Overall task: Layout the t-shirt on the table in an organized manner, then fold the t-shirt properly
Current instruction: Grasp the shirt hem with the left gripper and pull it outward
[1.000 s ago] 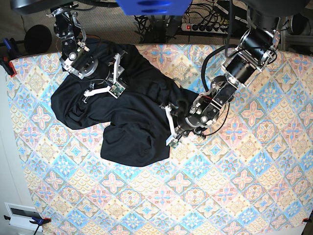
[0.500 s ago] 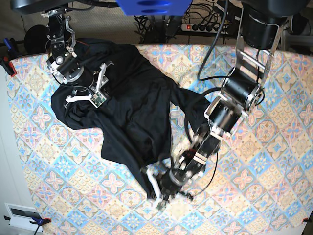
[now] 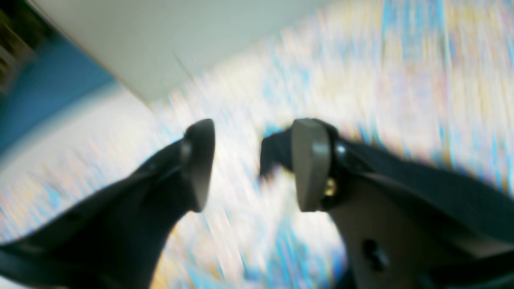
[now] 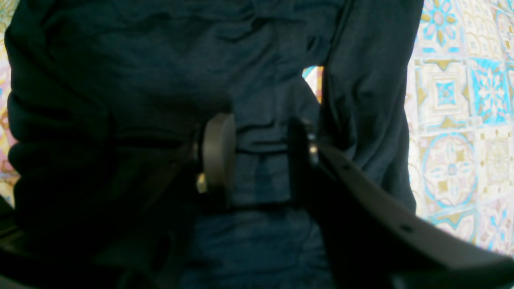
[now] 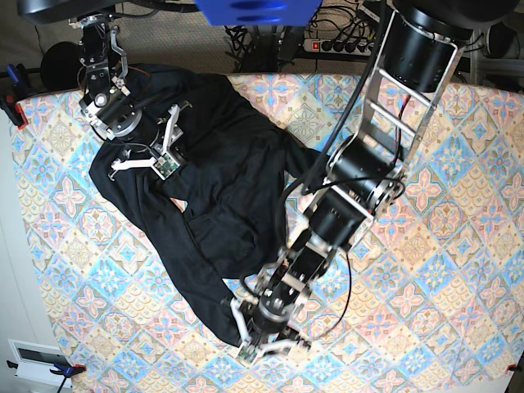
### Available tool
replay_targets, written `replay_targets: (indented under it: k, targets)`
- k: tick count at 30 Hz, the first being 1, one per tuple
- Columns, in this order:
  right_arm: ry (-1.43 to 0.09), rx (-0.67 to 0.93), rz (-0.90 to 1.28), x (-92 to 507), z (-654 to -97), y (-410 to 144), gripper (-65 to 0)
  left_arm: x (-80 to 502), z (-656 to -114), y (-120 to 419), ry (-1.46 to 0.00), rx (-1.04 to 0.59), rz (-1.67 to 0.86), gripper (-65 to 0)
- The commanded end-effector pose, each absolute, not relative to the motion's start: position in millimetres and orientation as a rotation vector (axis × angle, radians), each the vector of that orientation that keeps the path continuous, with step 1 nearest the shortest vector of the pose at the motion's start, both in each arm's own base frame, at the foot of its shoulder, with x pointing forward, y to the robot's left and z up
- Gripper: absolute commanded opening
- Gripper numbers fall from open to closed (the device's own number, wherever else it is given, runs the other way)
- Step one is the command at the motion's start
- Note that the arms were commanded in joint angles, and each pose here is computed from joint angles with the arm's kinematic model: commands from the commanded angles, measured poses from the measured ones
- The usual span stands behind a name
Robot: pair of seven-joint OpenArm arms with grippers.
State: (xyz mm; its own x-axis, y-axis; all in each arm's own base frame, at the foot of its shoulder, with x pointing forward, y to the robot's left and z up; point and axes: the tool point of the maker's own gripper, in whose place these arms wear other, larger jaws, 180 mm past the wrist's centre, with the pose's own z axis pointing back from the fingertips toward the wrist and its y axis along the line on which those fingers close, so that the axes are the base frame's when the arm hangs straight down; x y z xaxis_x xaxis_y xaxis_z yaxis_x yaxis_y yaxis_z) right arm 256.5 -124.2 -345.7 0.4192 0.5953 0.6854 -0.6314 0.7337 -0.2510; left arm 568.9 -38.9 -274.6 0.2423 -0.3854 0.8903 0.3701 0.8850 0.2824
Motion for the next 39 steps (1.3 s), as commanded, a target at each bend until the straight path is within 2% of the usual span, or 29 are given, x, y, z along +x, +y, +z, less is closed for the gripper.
replay_targets:
  k: [1, 10, 20, 23, 26, 27, 28, 31, 33, 39]
  targets:
    - [-0.884, 0.048, 0.773, 262.5, -334.6, -122.5, -44.1, 576.3, -248.0, -37.8, -1.285, 0.005, -0.501, -31.7]
    - [-0.887, 0.064, 0.766, 261.7, -335.5, -116.8, -44.1, 505.7, -344.5, -20.1, -1.031, -0.124, -0.452, -31.8]
    - [-0.885, 0.066, 0.767, 261.0, -336.1, -116.3, -44.1, 476.3, -391.7, -16.7, -0.926, -0.126, -0.44, -32.0]
    - [-0.876, 0.07, 0.767, 257.5, -338.4, -116.2, -44.1, 468.3, -407.4, -24.3, -0.877, -0.133, -0.439, -38.6]
    - [-0.856, 0.074, 0.76, 250.4, -343.7, -118.2, -44.1, 456.5, -413.4, -42.1, -0.85, -0.203, -0.493, -55.2]
    - [-0.856, 0.074, 0.76, 250.4, -343.7, -118.2, -44.1, 452.2, -414.2, -48.8, -0.842, -0.233, -0.516, -61.6]
    - [-0.854, 0.073, 0.759, 250.0, -344.0, -118.7, -44.1, 449.1, -414.1, -53.5, -0.834, -0.257, -0.539, -65.0]
    - [-0.854, 0.073, 0.759, 250.0, -344.0, -118.7, -44.1, 450.6, -393.5, -68.5, -0.881, -0.317, -0.582, -64.5]
    - [-0.857, 0.072, 0.759, 251.1, -343.2, -118.7, -44.1, 465.7, -366.9, -54.5, -0.953, -0.34, -0.531, -65.0]
    - [-0.861, 0.071, 0.759, 251.9, -342.5, -119.0, -44.1, 509.7, -282.9, 24.7, -1.086, -0.471, -0.187, -65.0]
